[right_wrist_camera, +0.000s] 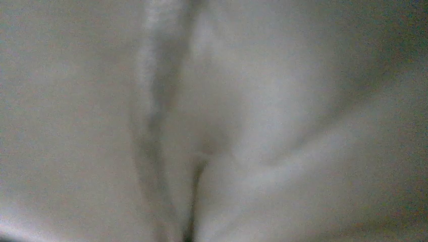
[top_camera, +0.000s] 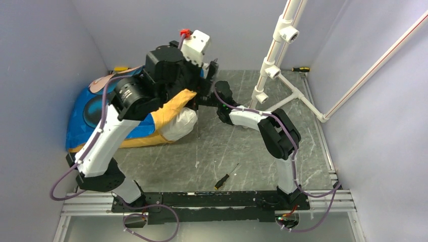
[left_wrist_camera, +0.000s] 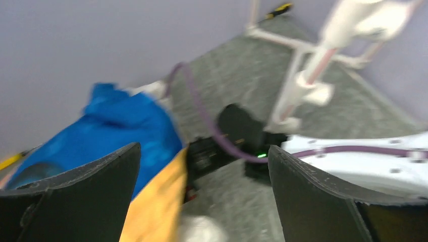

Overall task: Put the pillow into the pillowcase
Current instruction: Stuff the pillow into the pillowcase.

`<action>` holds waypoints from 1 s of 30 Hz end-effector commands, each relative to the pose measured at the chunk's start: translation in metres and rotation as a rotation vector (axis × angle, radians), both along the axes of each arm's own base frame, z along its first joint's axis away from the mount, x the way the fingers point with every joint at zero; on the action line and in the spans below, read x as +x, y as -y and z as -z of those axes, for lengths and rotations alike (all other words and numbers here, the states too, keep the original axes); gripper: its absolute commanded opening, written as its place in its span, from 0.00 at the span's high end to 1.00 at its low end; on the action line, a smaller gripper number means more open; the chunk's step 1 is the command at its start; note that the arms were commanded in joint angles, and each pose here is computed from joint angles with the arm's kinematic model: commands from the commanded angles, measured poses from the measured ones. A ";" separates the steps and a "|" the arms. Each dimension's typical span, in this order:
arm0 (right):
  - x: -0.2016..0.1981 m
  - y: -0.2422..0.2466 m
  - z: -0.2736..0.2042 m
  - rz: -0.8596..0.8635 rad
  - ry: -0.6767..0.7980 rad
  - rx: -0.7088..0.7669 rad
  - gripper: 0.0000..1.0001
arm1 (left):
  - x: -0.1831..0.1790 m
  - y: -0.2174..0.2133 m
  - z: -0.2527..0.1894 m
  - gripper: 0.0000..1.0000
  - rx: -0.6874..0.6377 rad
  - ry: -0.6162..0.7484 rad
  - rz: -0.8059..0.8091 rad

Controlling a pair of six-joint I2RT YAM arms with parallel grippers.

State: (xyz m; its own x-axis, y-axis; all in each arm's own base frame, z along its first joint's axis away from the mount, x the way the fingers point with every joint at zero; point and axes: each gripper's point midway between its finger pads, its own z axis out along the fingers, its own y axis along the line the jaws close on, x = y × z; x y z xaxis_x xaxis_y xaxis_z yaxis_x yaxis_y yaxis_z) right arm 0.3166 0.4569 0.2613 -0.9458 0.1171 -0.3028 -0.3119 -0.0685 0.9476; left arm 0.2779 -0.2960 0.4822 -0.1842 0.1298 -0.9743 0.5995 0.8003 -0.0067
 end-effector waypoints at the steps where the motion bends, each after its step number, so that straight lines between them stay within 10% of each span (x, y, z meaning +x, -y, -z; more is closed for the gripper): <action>1: -0.015 -0.002 -0.036 -0.002 0.068 0.068 1.00 | 0.020 -0.079 0.033 0.01 0.360 0.034 -0.268; 19: -0.019 0.001 -0.034 -0.030 0.033 0.077 1.00 | 0.038 -0.101 0.174 0.02 0.838 -0.164 -0.241; 21: -0.020 0.001 -0.034 -0.032 0.032 0.076 1.00 | 0.047 -0.108 0.177 0.14 0.883 -0.145 -0.288; 26: -0.021 0.002 -0.035 -0.040 0.036 0.076 1.00 | 0.063 -0.118 0.133 0.82 0.824 -0.069 -0.422; 30: -0.021 0.004 -0.041 -0.045 0.046 0.099 1.00 | 0.057 -0.100 0.076 0.94 0.579 0.004 -0.369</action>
State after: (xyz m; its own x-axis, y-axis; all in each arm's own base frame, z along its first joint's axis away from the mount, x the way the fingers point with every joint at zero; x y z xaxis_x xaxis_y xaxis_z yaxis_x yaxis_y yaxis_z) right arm 0.3174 0.4520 0.2525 -0.9591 0.1177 -0.2575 -0.2656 -0.0590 0.9623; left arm 0.3346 -0.1905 0.3268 -0.4428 0.7111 -0.5461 0.3792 0.7005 0.6046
